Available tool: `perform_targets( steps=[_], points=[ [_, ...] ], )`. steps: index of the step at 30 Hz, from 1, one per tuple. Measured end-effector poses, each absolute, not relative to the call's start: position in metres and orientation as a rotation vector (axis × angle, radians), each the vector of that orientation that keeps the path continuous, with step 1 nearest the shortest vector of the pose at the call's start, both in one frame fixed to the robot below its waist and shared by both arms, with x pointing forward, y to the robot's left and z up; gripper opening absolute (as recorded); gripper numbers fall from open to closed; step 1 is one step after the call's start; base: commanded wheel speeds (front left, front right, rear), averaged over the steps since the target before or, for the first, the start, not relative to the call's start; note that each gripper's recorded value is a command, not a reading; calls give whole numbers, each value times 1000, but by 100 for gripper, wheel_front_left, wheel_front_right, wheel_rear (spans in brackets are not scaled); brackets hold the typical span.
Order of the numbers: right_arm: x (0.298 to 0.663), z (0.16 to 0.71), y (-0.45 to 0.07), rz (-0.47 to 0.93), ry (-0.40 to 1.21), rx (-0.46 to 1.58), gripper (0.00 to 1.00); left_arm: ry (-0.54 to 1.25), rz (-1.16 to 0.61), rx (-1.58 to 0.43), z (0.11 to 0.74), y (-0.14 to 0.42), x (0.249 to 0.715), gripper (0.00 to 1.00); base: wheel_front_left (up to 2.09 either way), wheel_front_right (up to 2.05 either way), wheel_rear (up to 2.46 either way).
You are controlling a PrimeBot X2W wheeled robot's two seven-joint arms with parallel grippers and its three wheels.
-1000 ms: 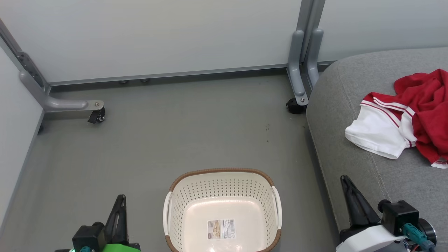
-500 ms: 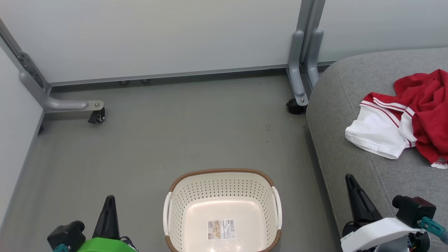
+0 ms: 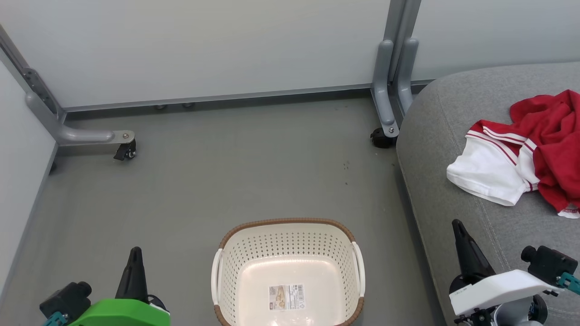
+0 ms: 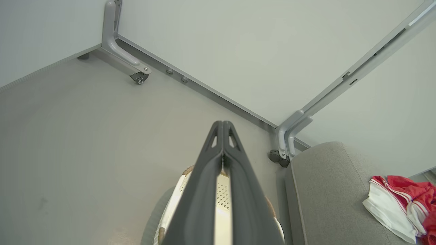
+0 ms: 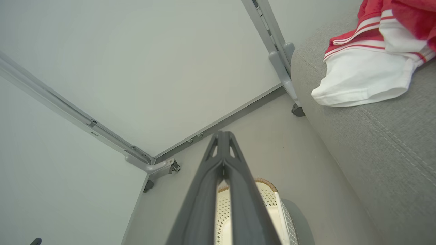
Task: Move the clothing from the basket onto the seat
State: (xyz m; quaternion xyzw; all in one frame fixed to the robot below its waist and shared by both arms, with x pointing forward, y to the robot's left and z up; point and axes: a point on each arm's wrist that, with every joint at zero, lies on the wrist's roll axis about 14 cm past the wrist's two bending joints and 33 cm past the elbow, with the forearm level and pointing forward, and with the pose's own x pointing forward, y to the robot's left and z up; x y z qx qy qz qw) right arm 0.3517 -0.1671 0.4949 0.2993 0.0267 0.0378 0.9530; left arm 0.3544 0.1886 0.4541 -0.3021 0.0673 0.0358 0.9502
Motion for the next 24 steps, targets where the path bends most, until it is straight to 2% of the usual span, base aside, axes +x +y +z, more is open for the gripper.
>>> perform_targets(
  steps=[24],
  points=[
    [364, 495, -178, 34, 56, 930, 0, 125, 97, -937, 463, 193, 365, 0, 0, 0, 0]
  ],
)
